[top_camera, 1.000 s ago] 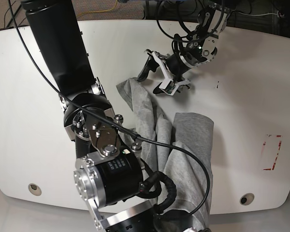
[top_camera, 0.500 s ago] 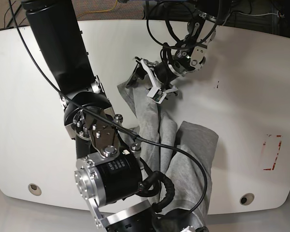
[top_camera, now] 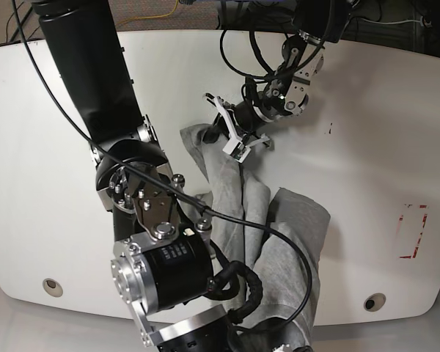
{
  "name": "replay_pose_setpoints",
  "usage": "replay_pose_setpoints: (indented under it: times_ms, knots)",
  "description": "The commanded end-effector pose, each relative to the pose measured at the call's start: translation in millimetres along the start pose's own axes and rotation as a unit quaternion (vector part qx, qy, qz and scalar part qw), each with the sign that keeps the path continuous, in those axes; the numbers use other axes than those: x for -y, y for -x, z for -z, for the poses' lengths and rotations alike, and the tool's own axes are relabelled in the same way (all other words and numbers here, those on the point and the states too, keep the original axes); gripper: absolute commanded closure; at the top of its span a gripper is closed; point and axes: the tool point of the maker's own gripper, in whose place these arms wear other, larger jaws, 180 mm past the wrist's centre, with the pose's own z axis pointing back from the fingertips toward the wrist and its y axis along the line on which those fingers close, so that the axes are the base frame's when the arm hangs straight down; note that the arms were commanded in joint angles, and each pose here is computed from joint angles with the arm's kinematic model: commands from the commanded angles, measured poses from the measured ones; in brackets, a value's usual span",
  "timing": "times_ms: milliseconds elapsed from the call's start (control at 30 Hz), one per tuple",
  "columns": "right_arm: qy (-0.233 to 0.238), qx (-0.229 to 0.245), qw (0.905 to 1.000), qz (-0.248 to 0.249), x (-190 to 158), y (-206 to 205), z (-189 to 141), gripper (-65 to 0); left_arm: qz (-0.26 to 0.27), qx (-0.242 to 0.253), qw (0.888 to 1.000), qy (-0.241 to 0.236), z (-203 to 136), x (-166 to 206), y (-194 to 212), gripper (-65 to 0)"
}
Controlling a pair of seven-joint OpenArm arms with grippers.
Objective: Layout the t-shirt on the table in an organized manner, then fold the t-shirt properly
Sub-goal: 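Grasp the hanging t-shirt edge with the left gripper, then pull the grippers apart to stretch the t-shirt between them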
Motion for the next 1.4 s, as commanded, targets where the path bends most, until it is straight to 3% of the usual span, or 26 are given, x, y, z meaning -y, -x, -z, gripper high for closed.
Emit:
replay_pose_setpoints:
  times_ms: [0, 333, 467, 733, 1000, 1367]
  knots:
    - [0.022, 0.025, 0.9994, -0.002, 14.7, -16.3, 3.2, -0.2, -0.001, 0.025, 1.0, 0.005, -0.1, 3.0, -14.6, 0.0]
    - [0.035, -0.002, 0.9994, -0.004, 26.9, 6.4, -0.5, -0.2, 0.005, 0.054, 0.998, -0.04, -34.6, -26.3, -27.6, 0.0]
    - [0.045, -0.033, 0.9984, 0.004, 34.1, 31.0, 0.2, -0.2, 0.031, 0.046, 0.996, -0.072, -62.2, -44.1, -38.7, 0.0]
    - [0.072, -0.096, 0.9927, -0.001, 63.9, 82.8, -4.3, -0.2, 0.098, 0.068, 0.98, -0.157, -130.5, -77.0, -99.0, 0.0]
    - [0.096, -0.178, 0.9792, 0.014, 86.8, 149.0, -17.7, -0.2, 0.139, 0.082, 0.958, -0.239, -186.0, -117.3, -133.6, 0.0]
    - [0.125, -0.28, 0.9512, 0.03, 122.5, 234.5, -46.9, -0.2, 0.128, 0.13, 0.934, -0.307, -259.8, -168.8, -168.1, 0.0]
